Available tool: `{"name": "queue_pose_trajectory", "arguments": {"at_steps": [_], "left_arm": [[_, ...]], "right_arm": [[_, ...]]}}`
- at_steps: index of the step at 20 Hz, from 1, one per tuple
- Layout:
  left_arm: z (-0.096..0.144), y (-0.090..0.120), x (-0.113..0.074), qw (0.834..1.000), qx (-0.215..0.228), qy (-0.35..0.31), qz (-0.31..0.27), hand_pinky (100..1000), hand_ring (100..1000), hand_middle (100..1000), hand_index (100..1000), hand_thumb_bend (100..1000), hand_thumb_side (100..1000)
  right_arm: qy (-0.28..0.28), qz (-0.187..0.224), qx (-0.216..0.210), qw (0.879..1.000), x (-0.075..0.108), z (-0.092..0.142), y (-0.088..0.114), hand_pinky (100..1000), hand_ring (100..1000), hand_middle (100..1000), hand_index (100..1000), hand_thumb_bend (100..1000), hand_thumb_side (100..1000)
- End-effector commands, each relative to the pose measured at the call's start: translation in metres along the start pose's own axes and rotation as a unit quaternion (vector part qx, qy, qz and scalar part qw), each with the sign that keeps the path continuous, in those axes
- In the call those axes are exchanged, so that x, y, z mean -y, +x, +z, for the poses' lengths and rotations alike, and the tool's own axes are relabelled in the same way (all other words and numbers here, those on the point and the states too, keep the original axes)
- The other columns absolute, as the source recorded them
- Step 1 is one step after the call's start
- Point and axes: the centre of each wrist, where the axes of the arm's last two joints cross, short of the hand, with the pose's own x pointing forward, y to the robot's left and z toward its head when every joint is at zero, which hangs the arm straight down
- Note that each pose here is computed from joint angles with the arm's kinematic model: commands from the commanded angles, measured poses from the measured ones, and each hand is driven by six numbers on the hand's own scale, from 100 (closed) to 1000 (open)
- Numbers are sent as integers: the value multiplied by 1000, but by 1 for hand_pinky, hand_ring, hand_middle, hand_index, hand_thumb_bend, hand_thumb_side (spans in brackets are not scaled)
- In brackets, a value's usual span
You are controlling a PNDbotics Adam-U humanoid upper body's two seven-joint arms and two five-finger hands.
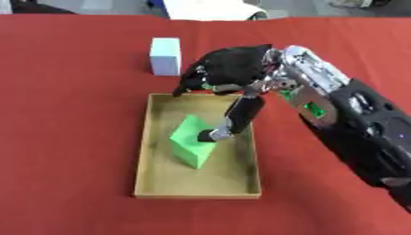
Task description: Pick up objects on the table and place them in the box.
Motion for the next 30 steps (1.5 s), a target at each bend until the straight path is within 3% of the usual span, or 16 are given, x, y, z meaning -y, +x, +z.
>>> {"name": "queue_pose_trajectory", "arguments": {"at_steps": [1, 6, 9, 11, 14, 19, 26, 30], "left_arm": [[-18, 10, -4, 999, 36, -30, -25, 734, 682, 578, 784, 192, 643], [-62, 34, -6, 975, 80, -126, -166, 750, 706, 600, 800, 229, 629], [-67, 38, -4, 968, 81, -137, -192, 750, 706, 600, 800, 229, 629], [-70, 38, -2, 964, 81, -147, -204, 791, 762, 653, 834, 257, 687], [-83, 33, 6, 945, 79, -191, -254, 817, 789, 679, 849, 250, 685], [-107, 23, 14, 901, 58, -262, -340, 838, 816, 712, 860, 345, 630], [-113, 5, 62, 874, -6, -344, -344, 865, 848, 750, 880, 611, 603], [-108, -7, 94, 848, -31, -402, -345, 874, 857, 758, 886, 690, 588]], "right_arm": [[-64, 12, -35, 997, 33, 30, -5, 826, 835, 784, 923, 254, 769], [-164, 17, -86, 983, 62, 68, -2, 826, 831, 774, 916, 214, 773], [-175, 18, -92, 980, 66, 72, 2, 826, 831, 774, 916, 214, 773], [-184, 12, -98, 978, 66, 75, 3, 813, 816, 758, 905, 190, 758], [-236, 7, -121, 964, 77, 90, 4, 807, 809, 752, 900, 193, 740], [-326, -4, -162, 931, 93, 120, 10, 799, 799, 743, 895, 191, 747], [-390, -26, -196, 900, 96, 135, 14, 787, 788, 732, 885, 179, 760], [-414, -35, -215, 884, 90, 136, 11, 782, 783, 727, 881, 174, 758]]}}
